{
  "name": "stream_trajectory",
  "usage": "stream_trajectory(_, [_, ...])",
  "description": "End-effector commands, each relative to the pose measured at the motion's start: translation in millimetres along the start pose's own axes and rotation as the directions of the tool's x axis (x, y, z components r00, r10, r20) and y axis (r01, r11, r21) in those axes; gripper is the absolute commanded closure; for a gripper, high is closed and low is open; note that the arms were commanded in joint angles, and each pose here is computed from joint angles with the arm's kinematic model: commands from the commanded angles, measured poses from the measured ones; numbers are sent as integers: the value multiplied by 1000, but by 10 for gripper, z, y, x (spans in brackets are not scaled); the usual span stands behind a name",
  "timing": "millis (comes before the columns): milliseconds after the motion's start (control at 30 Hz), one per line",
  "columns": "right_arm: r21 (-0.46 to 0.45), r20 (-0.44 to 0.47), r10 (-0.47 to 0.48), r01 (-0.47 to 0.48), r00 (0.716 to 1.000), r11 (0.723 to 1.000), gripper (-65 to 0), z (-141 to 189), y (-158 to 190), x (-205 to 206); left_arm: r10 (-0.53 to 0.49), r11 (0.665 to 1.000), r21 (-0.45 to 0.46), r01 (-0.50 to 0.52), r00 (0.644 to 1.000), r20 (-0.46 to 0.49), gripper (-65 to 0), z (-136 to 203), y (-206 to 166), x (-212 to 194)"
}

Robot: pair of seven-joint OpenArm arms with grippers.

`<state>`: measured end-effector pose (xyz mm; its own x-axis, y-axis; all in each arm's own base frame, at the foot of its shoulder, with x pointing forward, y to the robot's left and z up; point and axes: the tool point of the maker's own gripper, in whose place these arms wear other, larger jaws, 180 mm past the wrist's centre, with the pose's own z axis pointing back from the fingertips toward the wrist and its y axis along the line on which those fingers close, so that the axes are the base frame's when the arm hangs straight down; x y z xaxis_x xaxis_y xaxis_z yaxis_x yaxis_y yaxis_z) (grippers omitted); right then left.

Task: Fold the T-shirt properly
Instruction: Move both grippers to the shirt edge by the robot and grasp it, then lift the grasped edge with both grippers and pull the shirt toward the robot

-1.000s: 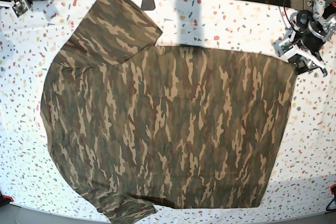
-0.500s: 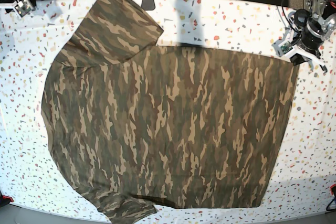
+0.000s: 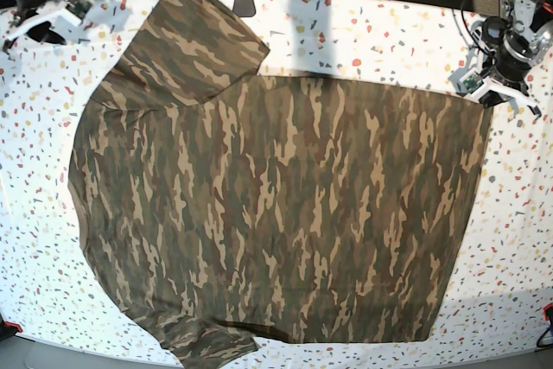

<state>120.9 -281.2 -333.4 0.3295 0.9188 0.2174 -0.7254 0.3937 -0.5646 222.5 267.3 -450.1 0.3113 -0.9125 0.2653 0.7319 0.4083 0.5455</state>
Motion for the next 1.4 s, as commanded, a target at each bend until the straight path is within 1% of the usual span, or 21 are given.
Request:
stream_trajectory(0, [-27,21,21,-20,1000,999,-282,-33,-61,66,-8,999,-38,6,998,-65,0,20,-59,-157])
stream_trajectory(133, [-10,51,51,-51,997,999,-281,-213,65,198,-6,999,-39,3,997,-75,0,21,-62,-177])
stream_trajectory(267, [3,20,101,-101,995,995,-281,-379,168,183,-7,999,-39,3,995,-102,0,25,-60,-224])
stream_trajectory(400, [32,1,105,-105,994,994,-281,-549,266,110,-7,999,-39,3,994,-112,0,27,-60,-243])
stream_trajectory(533, [38,-9,110,-109,994,993,-281,-696,273,79,-7,999,-39,3,994,-112,0,27,-60,-242])
stream_trajectory(800, [42,5,103,-103,995,994,-281,-968,302,193,-7,999,-39,3,994,-113,0,28,-61,-244])
stream_trajectory(900, [48,18,104,-105,994,993,-281,-1021,335,268,-7,999,-39,3,994,-112,0,27,-59,-243])
stream_trajectory(1033, [35,36,97,-98,995,995,-281,-1061,284,361,-7,999,-39,3,994,-112,0,27,-60,-242])
stream_trajectory(1300, [42,39,91,-93,995,995,-280,-1067,284,373,-7,999,-39,3,994,-112,0,28,-61,-243])
stream_trajectory(1333, [46,39,92,-94,995,995,-275,-1067,291,372,-7,999,-39,3,994,-112,0,28,-61,-243])
stream_trajectory(1367, [49,39,89,-91,995,995,-251,-1066,297,372,-7,999,-39,3,994,-112,0,28,-61,-243])
